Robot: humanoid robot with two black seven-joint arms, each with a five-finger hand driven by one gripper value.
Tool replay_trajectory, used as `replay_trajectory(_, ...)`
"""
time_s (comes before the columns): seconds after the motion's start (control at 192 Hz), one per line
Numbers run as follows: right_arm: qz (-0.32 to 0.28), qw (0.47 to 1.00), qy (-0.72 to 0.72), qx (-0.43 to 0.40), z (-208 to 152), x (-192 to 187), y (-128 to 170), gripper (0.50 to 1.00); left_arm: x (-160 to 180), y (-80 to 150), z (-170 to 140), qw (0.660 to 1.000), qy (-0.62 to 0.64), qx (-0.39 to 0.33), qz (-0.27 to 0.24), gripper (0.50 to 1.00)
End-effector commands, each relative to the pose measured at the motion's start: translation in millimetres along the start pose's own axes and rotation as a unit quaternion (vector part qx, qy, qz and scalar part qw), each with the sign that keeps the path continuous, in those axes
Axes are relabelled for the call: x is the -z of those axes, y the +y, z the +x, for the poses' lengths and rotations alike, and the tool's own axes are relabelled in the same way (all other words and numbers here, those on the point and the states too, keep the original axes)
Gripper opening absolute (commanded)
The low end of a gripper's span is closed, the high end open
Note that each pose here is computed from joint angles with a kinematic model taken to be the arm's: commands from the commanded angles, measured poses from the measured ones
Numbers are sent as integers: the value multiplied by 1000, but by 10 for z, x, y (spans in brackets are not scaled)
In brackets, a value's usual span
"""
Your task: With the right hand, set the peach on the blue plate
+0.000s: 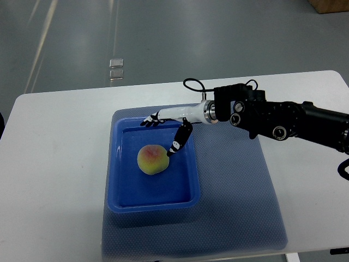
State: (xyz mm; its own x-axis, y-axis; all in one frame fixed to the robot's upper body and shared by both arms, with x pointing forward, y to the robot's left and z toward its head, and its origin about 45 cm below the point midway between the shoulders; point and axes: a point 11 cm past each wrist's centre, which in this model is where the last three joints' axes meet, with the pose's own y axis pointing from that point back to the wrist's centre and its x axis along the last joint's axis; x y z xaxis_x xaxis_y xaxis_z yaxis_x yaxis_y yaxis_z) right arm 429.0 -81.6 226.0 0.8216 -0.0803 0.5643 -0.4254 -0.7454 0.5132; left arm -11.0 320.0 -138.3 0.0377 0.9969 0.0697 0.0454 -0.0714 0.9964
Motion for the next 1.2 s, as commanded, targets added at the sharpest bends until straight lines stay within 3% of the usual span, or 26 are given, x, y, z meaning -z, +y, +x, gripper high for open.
replay_trajectory(0.0, 33, 997, -58, -30, 395, 47, 304, 938, -8, 1, -3, 1000, 0, 0, -1, 1000)
replay_trajectory(0.073, 42, 996, -73, -39, 465, 43, 369, 938, 1, 0, -3, 1000, 0, 0, 0, 1000)
replay_trajectory(0.078, 65, 989, -113, -68, 640, 16, 543, 938, -8, 1, -3, 1000, 0, 0, -1, 1000)
replay_trajectory(0.141, 92, 975, -173, -104, 717, -125, 708, 938, -8, 1, -3, 1000, 0, 0, -1, 1000)
replay_trajectory(0.193, 92, 975, -173, -104, 717, -125, 708, 938, -8, 1, -3, 1000, 0, 0, -1, 1000)
replay_trajectory(0.198, 121, 955, -232, -140, 769, -245, 826, 938, -8, 1, -3, 1000, 0, 0, -1, 1000)
replay_trajectory(0.261, 163, 918, -314, -181, 767, -415, 946, 938, -8, 1, -3, 1000, 0, 0, -1, 1000)
replay_trajectory(0.313, 163, 918, -314, -181, 767, -415, 946, 938, -8, 1, -3, 1000, 0, 0, -1, 1000)
replay_trajectory(0.319, 194, 877, -385, -211, 674, -610, 1022, 938, 1, 0, -3, 1000, 0, 0, 0, 1000)
replay_trajectory(0.46, 279, 733, -556, -277, 369, -1016, 1103, 940, 4, 0, -3, 1000, -1, 0, 1, 1000)
replay_trajectory(0.559, 314, 632, -642, -301, 121, -1202, 963, 938, -5, 1, -8, 1000, -1, 1, 0, 1000)
replay_trajectory(0.658, 332, 567, -670, -347, 19, -1438, 1006, 938, -5, 1, -8, 1000, -1, 1, 0, 1000)
replay_trajectory(0.773, 350, 540, -669, -373, -14, -1512, 1031, 938, 4, 0, -1, 1000, -1, 0, 1, 1000)
replay_trajectory(1.196, 348, 539, -669, -376, -26, -1534, 1041, 938, 4, 0, -1, 1000, -1, 0, 1, 1000)
